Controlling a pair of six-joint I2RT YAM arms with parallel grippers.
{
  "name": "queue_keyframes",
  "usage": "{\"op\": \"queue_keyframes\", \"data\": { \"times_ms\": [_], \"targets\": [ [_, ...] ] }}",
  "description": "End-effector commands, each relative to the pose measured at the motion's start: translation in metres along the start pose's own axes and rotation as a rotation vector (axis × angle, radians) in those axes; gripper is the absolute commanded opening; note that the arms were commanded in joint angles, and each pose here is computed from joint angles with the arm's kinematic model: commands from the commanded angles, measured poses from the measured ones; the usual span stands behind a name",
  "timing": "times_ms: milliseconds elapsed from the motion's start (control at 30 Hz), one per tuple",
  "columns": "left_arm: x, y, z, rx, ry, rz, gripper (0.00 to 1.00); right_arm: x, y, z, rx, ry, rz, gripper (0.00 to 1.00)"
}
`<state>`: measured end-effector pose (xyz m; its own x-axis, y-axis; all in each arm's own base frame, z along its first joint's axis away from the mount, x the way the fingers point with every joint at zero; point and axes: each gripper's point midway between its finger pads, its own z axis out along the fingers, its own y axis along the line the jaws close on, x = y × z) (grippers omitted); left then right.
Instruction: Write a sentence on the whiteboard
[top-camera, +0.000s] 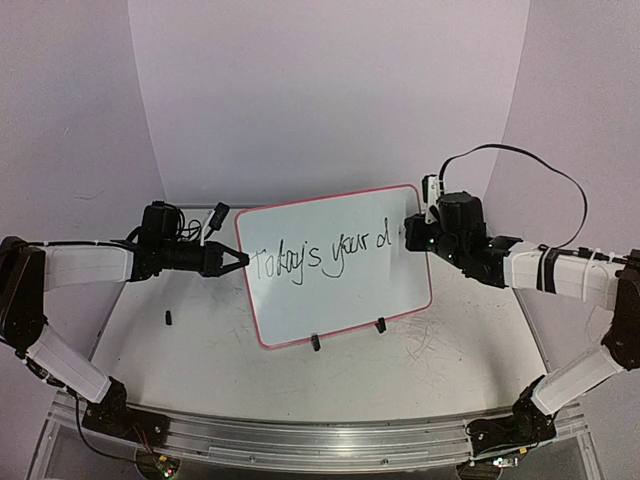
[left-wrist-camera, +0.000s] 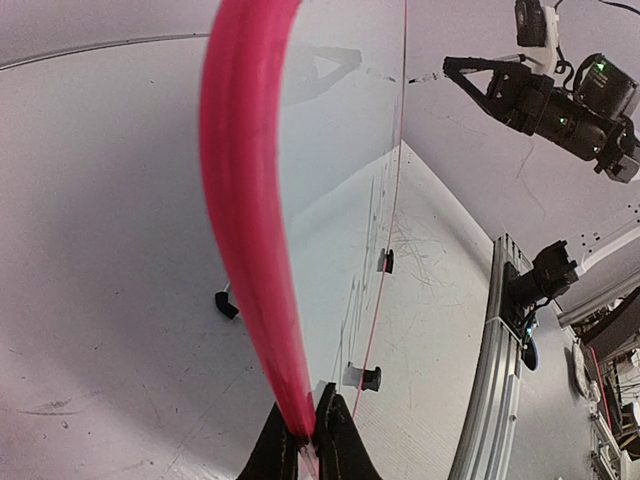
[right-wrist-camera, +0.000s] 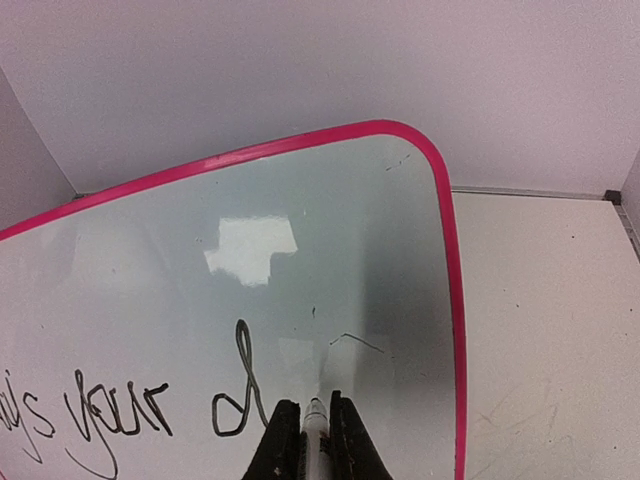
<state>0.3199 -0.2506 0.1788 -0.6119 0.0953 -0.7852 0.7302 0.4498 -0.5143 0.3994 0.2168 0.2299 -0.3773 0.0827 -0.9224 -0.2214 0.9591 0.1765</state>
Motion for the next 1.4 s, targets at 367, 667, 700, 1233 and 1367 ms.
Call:
{"op": "queue_keyframes", "data": {
  "times_ms": [367,667,700,1233,1367],
  "targets": [
    [0.003,0.030,0.001,-0.160,0.018,0.031,0.00,-0.027,0.005,0.011,0.023,-0.071,0.003,0.00],
    [0.004,0.031,0.001,-0.163,0.020,0.031,0.00,-0.016,0.018,0.011,-0.044,-0.031,-0.003,0.00],
    [0.004,0.032,0.001,-0.163,0.020,0.030,0.00,-0.013,0.020,0.011,-0.051,-0.024,-0.004,0.00],
    [0.003,0.031,0.001,-0.161,0.019,0.031,0.00,0.020,0.001,0.004,0.026,0.043,-0.006,0.00],
    [0.002,0.031,0.001,-0.160,0.017,0.032,0.00,0.013,-0.007,0.006,0.054,0.028,0.003,0.00]
  ]
}}
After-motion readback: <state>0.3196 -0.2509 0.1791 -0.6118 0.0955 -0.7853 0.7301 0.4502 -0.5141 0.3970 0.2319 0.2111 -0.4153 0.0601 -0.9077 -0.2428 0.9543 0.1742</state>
